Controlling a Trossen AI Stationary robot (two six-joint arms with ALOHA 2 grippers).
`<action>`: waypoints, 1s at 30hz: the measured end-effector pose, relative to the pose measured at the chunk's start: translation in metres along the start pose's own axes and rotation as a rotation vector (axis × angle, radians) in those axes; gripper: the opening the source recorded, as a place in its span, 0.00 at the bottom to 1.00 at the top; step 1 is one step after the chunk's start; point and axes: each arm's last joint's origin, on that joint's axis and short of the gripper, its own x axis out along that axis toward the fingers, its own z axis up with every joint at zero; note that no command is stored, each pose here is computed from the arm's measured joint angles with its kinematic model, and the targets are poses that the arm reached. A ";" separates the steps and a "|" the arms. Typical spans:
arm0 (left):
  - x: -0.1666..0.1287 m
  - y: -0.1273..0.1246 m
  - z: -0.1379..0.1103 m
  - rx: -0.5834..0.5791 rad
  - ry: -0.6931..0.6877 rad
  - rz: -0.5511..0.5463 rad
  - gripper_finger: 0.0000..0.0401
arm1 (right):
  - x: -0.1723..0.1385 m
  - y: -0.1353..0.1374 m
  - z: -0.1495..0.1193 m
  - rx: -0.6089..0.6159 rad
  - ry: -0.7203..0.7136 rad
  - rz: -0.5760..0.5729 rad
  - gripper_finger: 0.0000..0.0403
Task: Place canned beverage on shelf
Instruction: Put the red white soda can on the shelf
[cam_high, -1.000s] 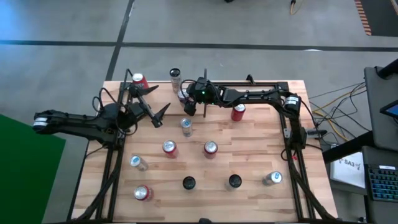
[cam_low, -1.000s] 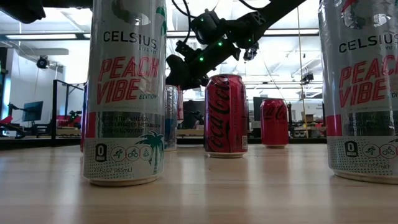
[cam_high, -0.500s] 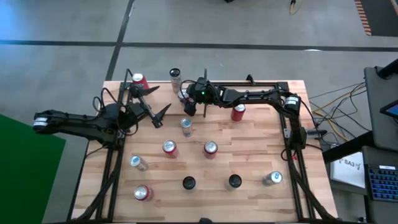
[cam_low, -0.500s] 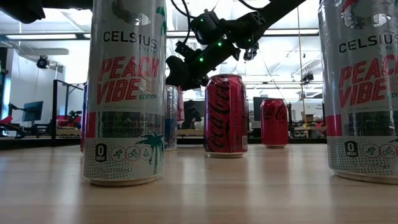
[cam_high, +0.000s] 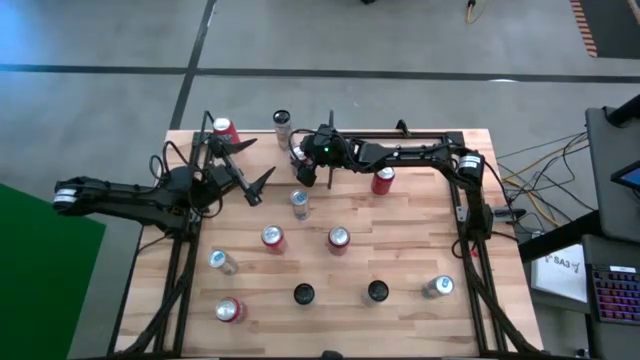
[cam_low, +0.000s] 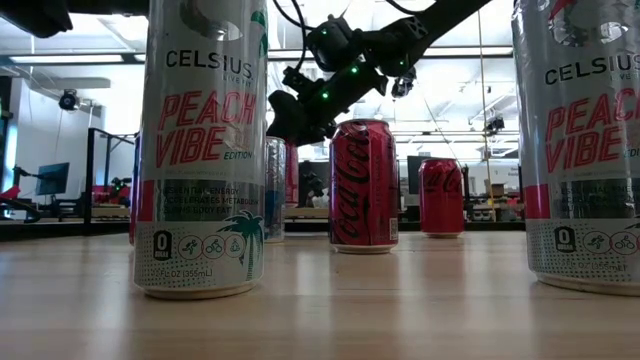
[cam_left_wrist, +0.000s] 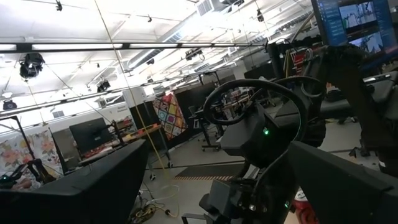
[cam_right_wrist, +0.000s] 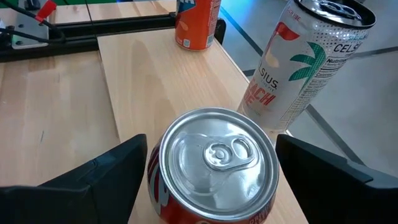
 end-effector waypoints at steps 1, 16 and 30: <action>0.000 0.000 0.000 0.000 0.000 0.000 0.93 | 0.000 0.000 0.000 0.000 0.000 0.000 0.86; 0.000 -0.005 -0.009 -0.028 0.082 -0.042 0.93 | -0.044 -0.007 0.037 0.025 -0.098 -0.005 0.85; 0.005 -0.019 -0.028 -0.118 0.221 -0.091 0.72 | -0.125 -0.001 0.066 -0.003 -0.060 0.035 0.74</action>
